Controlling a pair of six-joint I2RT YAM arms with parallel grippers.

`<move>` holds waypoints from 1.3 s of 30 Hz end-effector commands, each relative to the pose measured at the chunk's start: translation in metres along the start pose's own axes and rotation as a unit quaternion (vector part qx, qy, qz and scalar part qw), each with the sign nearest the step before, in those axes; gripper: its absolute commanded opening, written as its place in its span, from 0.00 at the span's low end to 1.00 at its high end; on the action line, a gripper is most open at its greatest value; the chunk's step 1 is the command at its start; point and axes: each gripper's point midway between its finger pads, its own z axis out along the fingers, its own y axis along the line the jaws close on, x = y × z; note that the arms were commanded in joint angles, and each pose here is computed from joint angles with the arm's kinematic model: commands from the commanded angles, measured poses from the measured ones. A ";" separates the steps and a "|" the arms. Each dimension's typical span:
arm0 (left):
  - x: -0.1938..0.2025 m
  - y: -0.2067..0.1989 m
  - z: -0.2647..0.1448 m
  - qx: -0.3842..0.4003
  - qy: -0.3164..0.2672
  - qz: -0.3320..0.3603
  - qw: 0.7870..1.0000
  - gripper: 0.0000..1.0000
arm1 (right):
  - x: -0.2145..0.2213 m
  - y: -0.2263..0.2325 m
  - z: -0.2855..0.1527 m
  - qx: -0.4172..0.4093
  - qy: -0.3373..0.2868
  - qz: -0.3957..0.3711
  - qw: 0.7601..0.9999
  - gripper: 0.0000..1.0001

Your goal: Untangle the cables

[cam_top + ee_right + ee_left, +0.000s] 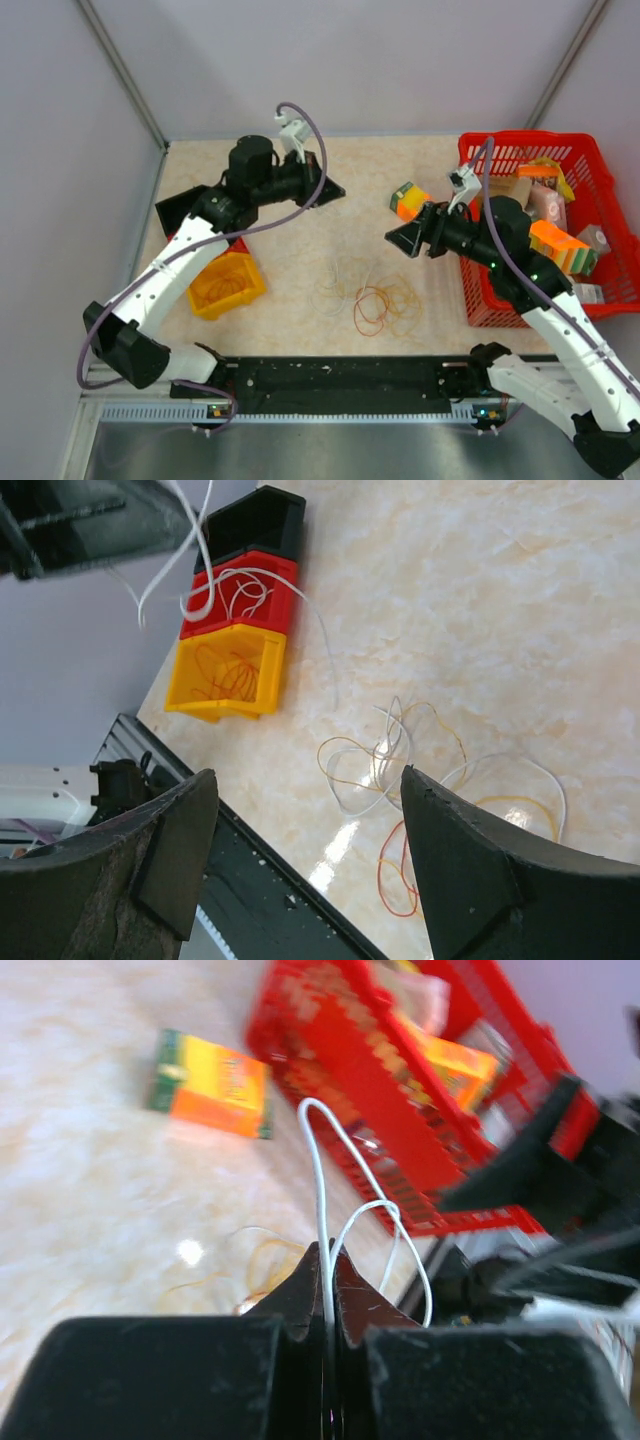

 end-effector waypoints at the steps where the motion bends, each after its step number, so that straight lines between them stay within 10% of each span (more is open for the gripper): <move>1: -0.031 0.077 -0.044 -0.174 -0.048 -0.091 0.979 0.00 | -0.010 -0.003 -0.010 0.013 -0.026 -0.024 0.999 0.73; 18: -0.027 0.283 -0.185 -0.477 -0.173 -0.243 0.827 0.00 | 0.012 -0.023 -0.011 0.041 -0.006 -0.039 0.998 0.72; 30: 0.020 0.321 -0.224 -0.534 -0.164 -0.308 0.770 0.00 | 0.016 -0.029 -0.014 0.053 -0.004 -0.051 0.997 0.72; 39: 0.099 0.324 -0.268 -0.650 -0.143 -0.396 0.633 0.00 | 0.017 -0.028 -0.015 0.050 -0.004 -0.048 0.998 0.72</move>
